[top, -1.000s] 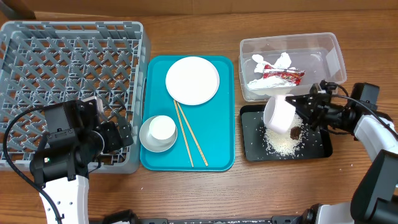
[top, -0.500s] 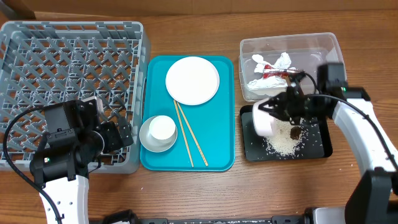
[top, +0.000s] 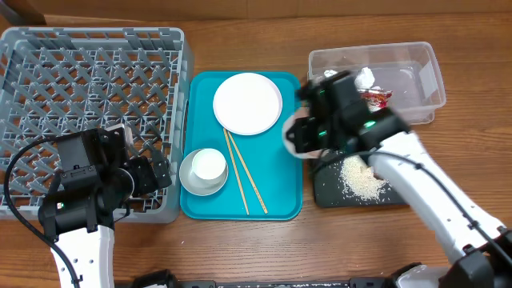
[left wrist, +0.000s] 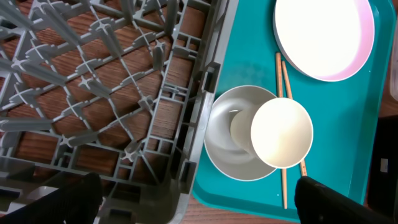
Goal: Sort waste into correct bins and load items into the dishwasher
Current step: 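Set the emptied pink bowl back on the teal tray, then grasp the white cup on the teal tray with right gripper, then lift the white cup and hand it to the left gripper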
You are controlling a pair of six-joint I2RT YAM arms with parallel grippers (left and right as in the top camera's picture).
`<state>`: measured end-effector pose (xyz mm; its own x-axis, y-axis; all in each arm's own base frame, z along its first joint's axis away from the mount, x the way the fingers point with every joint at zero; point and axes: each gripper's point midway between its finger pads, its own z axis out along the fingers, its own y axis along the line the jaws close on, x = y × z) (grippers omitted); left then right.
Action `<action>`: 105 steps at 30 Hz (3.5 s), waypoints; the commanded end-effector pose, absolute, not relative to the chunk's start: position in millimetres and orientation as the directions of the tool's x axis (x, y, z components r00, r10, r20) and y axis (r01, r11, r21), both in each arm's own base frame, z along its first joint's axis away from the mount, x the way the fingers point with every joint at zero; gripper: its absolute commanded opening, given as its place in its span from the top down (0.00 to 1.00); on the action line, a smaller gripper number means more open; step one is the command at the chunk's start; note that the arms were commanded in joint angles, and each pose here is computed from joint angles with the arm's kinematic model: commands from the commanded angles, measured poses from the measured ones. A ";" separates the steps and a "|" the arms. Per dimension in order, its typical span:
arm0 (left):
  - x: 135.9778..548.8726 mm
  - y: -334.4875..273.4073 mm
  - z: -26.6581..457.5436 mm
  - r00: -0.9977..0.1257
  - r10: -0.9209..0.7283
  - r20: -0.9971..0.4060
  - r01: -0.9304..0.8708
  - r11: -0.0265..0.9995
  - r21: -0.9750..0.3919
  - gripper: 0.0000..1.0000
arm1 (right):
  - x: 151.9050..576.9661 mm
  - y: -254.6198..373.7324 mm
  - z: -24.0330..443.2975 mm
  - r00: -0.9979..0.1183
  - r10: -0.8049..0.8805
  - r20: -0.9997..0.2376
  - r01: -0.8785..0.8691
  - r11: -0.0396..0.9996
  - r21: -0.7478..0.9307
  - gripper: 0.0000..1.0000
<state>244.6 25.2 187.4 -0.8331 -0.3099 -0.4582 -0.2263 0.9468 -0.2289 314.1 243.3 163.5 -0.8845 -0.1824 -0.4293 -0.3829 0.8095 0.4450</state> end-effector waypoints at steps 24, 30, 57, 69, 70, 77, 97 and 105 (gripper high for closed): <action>248.9 24.2 195.8 -0.827 -0.290 -0.481 -0.198 0.952 -0.234 0.00 | 311.4 314.5 69.4 -0.754 -0.482 -0.447 -0.592 0.793 0.144 0.78; 249.0 24.3 195.9 -0.827 -0.290 -0.482 -0.198 0.952 -0.234 0.00 | 318.6 321.4 129.6 -0.734 -0.463 -0.497 -0.598 0.787 0.151 0.59; 249.1 24.2 195.9 -0.827 -0.290 -0.482 -0.197 0.952 -0.234 0.00 | 289.8 376.3 85.6 -0.839 -0.443 -0.317 -0.535 0.777 0.332 0.68; 249.1 24.2 195.9 -0.827 -0.290 -0.482 -0.197 0.952 -0.234 0.00 | 295.1 370.1 74.9 -0.852 -0.434 -0.293 -0.516 0.792 0.326 0.92; 249.2 24.3 196.0 -0.826 -0.290 -0.483 -0.197 0.952 -0.234 0.00 | 297.5 368.2 78.4 -0.853 -0.427 -0.299 -0.512 0.794 0.328 0.94; 253.7 22.8 199.0 -0.811 -0.316 -0.492 -0.209 0.943 -0.260 0.00 | 336.8 336.0 168.4 -0.837 -0.283 -0.469 -0.478 0.795 0.373 0.96; 294.1 -131.8 251.3 -0.724 0.009 -0.689 0.526 0.654 -0.544 0.00 | 336.2 236.2 262.6 -0.952 -0.060 -0.301 -0.282 0.558 0.781 0.96; 302.4 -175.2 270.0 -0.649 0.045 -0.760 0.680 0.482 -0.552 0.00 | 310.6 248.3 292.8 -0.962 -0.124 -0.242 -0.271 0.346 0.898 0.96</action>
